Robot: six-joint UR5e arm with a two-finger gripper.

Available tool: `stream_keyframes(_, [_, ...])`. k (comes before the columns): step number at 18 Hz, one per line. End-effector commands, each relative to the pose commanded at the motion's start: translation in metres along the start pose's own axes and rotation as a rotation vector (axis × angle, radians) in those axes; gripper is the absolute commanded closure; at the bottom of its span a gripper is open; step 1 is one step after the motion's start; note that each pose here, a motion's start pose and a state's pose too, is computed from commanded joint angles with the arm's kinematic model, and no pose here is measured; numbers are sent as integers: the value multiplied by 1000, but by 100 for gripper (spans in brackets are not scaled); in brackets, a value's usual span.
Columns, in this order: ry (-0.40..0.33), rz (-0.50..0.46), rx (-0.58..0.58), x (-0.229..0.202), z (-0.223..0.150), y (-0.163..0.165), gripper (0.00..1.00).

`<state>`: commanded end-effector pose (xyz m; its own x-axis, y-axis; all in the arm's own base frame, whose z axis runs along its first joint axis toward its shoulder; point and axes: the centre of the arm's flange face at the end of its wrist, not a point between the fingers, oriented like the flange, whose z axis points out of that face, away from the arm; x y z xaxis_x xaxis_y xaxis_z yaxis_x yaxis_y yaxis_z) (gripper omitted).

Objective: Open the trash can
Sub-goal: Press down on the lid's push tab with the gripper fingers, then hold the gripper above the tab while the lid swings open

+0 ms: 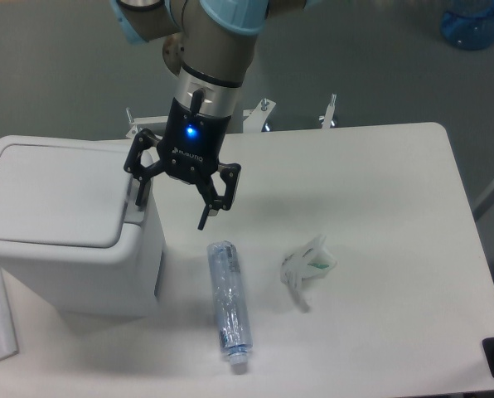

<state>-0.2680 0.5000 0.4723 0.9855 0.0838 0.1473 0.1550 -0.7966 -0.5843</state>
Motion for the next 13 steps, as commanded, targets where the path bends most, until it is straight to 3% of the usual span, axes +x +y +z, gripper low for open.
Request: stream_keyframes(13, [-36,1,36,-14,-20,-17,0])
